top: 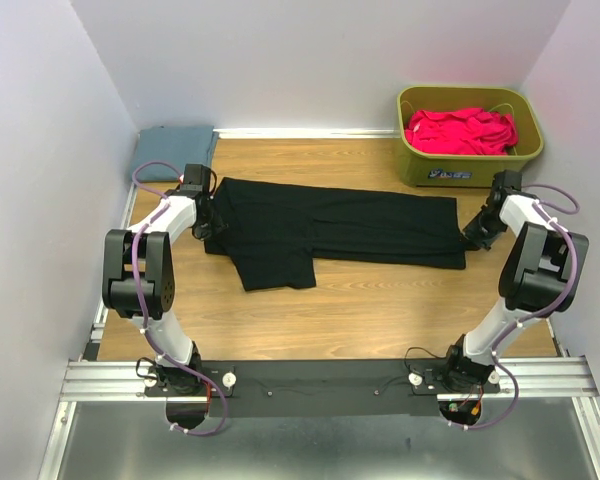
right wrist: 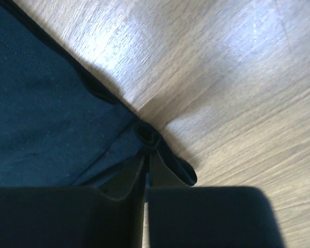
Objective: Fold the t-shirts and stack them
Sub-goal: Fold the tshirt
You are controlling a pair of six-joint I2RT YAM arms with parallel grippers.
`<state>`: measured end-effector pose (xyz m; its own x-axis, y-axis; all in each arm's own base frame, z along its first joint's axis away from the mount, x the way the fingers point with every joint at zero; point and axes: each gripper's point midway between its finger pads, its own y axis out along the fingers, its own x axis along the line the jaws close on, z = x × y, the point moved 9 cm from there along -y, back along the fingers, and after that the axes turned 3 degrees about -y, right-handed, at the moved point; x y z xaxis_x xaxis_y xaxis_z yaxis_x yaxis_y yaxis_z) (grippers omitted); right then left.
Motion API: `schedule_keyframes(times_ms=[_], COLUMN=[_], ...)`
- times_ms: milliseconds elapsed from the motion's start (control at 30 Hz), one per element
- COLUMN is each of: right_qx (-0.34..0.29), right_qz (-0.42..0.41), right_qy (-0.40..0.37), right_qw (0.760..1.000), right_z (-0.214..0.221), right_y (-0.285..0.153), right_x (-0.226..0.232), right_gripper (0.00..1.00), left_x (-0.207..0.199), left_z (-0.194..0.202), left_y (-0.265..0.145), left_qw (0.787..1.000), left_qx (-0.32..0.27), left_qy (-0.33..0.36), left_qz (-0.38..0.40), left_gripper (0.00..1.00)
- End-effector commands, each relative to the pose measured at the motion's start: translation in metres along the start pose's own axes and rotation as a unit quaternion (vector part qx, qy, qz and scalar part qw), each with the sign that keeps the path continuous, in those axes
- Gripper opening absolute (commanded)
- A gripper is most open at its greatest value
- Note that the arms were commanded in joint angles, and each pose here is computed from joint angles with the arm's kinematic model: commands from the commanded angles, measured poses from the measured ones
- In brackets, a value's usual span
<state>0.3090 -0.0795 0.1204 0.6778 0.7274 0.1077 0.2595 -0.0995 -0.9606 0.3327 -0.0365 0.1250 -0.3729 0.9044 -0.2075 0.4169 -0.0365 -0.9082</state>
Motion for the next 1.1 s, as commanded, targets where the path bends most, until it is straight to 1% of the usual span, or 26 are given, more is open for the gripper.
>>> schedule_keyframes(times_ms=[0, 67, 100, 133, 167, 200, 233, 267, 333, 367, 400, 467, 500, 533, 567, 600, 667, 700, 800, 1000, 1033, 1067], right_qx=[-0.039, -0.05, -0.054, -0.063, -0.068, -0.074, -0.079, -0.093, -0.105, -0.116, -0.121, -0.134, -0.133, -0.135, -0.137, -0.135, -0.131, -0.129, -0.117, -0.088, -0.088, -0.085], right_qz=[0.0, -0.001, -0.003, -0.007, -0.009, -0.012, -0.016, -0.022, -0.031, -0.038, -0.044, -0.057, -0.064, -0.067, -0.077, -0.081, -0.088, -0.094, -0.107, -0.13, -0.132, -0.133], right_qy=[-0.019, -0.028, -0.031, -0.034, -0.034, -0.034, -0.038, -0.04, -0.049, -0.052, -0.064, -0.077, -0.095, -0.102, -0.117, -0.125, -0.136, -0.148, -0.169, -0.187, -0.19, -0.191], right_qw=[0.999, 0.998, 0.998, 0.997, 0.997, 0.997, 0.996, 0.995, 0.993, 0.991, 0.99, 0.986, 0.985, 0.983, 0.981, 0.98, 0.978, 0.976, 0.973, 0.97, 0.969, 0.969], right_z=[-0.014, -0.015, -0.015, -0.016, -0.016, -0.017, -0.016, -0.017, -0.016, -0.015, -0.014, -0.01, -0.004, -0.001, 0.005, 0.009, 0.016, 0.022, 0.034, 0.047, 0.048, 0.049], right_y=[0.0, -0.005, -0.008, -0.014, -0.017, -0.021, -0.025, -0.034, -0.044, -0.053, -0.058, -0.068, -0.07, -0.073, -0.076, -0.077, -0.077, -0.078, -0.073, -0.061, -0.06, -0.058], right_x=[0.008, 0.012, 0.014, 0.017, 0.018, 0.019, 0.02, 0.022, 0.024, 0.025, 0.028, 0.033, 0.039, 0.042, 0.049, 0.051, 0.057, 0.062, 0.07, 0.08, 0.082, 0.082], right_gripper=[0.2, 0.25, 0.28, 0.34, 0.37, 0.39, 0.45, 0.47, 0.54, 0.56, 0.61, 0.66, 0.7, 0.72, 0.74, 0.78, 0.8, 0.84, 0.86, 0.86, 0.89, 0.89], left_x=[0.009, 0.007, 0.006, 0.006, 0.005, 0.005, 0.006, 0.005, 0.005, 0.005, 0.006, 0.0, -0.003, -0.002, -0.011, -0.01, -0.02, -0.02, -0.029, -0.042, -0.045, -0.045], left_z=[-0.02, -0.024, -0.025, -0.028, -0.028, -0.028, -0.027, -0.027, -0.021, -0.02, -0.012, 0.0, 0.007, 0.02, 0.032, 0.046, 0.067, 0.078, 0.1, 0.12, 0.123, 0.126], left_y=[-0.008, -0.016, -0.018, -0.025, -0.028, -0.033, -0.036, -0.045, -0.051, -0.061, -0.062, -0.071, -0.073, -0.07, -0.074, -0.069, -0.069, -0.065, -0.059, -0.045, -0.042, -0.036], left_qw=[0.997, 0.996, 0.996, 0.995, 0.995, 0.994, 0.994, 0.993, 0.993, 0.992, 0.993, 0.993, 0.993, 0.995, 0.994, 0.995, 0.995, 0.995, 0.991, 0.986, 0.984, 0.984], left_qx=[-0.065, -0.079, -0.084, -0.096, -0.099, -0.104, -0.104, -0.114, -0.117, -0.127, -0.121, -0.118, -0.114, -0.098, -0.094, -0.076, -0.057, -0.042, -0.017, 0.009, 0.016, 0.026], left_qy=[-0.017, -0.017, -0.016, -0.016, -0.015, -0.015, -0.014, -0.015, -0.013, -0.011, -0.006, 0.009, 0.017, 0.026, 0.046, 0.055, 0.08, 0.089, 0.122, 0.167, 0.173, 0.176], left_qz=[-0.032, -0.028, -0.026, -0.023, -0.022, -0.021, -0.021, -0.014, -0.006, 0.002, 0.003, 0.016, 0.021, 0.021, 0.032, 0.028, 0.037, 0.034, 0.042, 0.031, 0.03, 0.023], left_gripper=[0.09, 0.2, 0.3, 0.39, 0.4, 0.48, 0.53, 0.61, 0.69, 0.73, 0.73, 0.74, 0.74, 0.75, 0.75, 0.75, 0.75, 0.75, 0.74, 0.72, 0.72, 0.72])
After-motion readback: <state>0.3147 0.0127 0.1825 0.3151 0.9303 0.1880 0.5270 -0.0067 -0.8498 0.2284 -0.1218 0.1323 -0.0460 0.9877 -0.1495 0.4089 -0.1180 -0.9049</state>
